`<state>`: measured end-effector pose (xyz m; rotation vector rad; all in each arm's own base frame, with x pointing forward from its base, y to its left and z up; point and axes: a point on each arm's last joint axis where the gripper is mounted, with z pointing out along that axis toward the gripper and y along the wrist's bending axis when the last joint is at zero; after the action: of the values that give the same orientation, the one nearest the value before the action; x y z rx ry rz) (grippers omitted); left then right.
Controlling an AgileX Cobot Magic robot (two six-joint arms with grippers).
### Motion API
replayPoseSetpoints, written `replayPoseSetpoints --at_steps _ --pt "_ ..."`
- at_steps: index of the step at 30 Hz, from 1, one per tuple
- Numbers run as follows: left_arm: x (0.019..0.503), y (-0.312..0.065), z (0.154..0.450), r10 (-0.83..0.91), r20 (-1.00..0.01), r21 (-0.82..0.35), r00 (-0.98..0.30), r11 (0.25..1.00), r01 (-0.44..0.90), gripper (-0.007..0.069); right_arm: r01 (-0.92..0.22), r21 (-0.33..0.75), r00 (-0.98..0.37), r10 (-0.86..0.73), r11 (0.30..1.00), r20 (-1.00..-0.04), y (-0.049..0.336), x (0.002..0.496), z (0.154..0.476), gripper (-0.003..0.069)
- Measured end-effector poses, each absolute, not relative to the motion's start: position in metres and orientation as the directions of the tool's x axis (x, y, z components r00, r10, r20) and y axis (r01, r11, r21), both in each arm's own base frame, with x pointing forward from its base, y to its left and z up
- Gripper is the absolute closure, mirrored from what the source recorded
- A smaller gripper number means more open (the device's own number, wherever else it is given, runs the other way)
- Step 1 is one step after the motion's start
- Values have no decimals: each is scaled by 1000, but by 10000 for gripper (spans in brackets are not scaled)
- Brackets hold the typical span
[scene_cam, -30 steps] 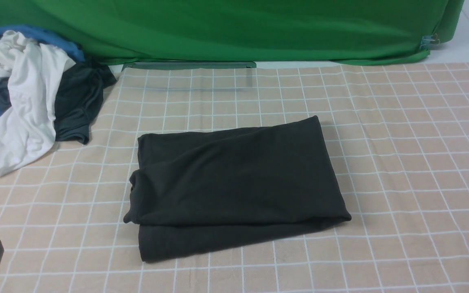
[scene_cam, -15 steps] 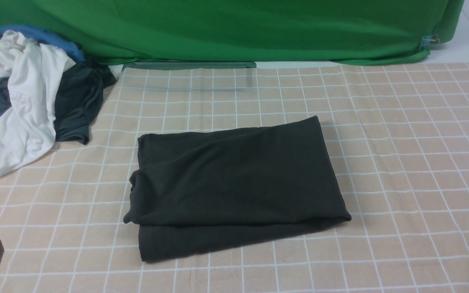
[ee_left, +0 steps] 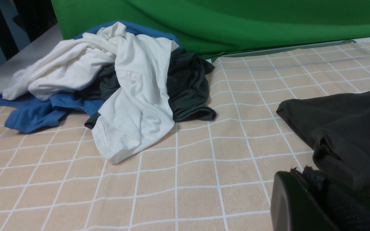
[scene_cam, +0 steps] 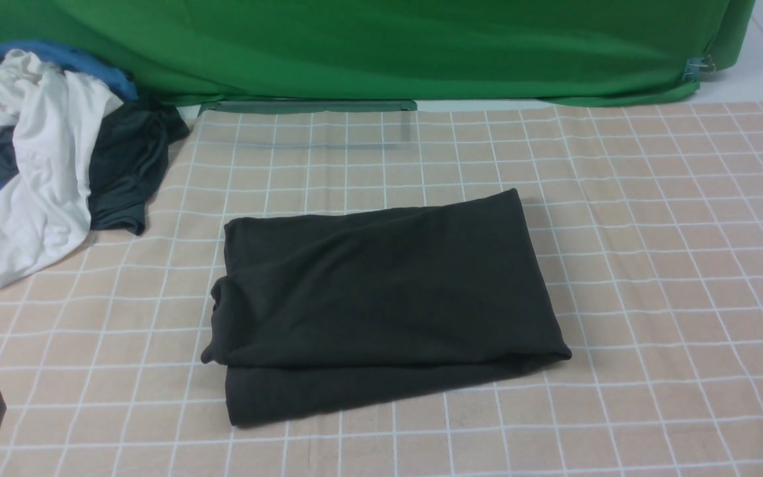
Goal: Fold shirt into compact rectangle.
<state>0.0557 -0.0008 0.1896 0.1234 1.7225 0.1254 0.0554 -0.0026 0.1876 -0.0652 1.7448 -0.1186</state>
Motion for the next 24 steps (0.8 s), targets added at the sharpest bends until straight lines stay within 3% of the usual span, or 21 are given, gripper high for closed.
replayPoseSetpoints --at_steps 24 --pt "56 -1 190 157 -975 157 -154 988 11 606 24 -107 -178 -101 994 -979 -3 55 187 422"
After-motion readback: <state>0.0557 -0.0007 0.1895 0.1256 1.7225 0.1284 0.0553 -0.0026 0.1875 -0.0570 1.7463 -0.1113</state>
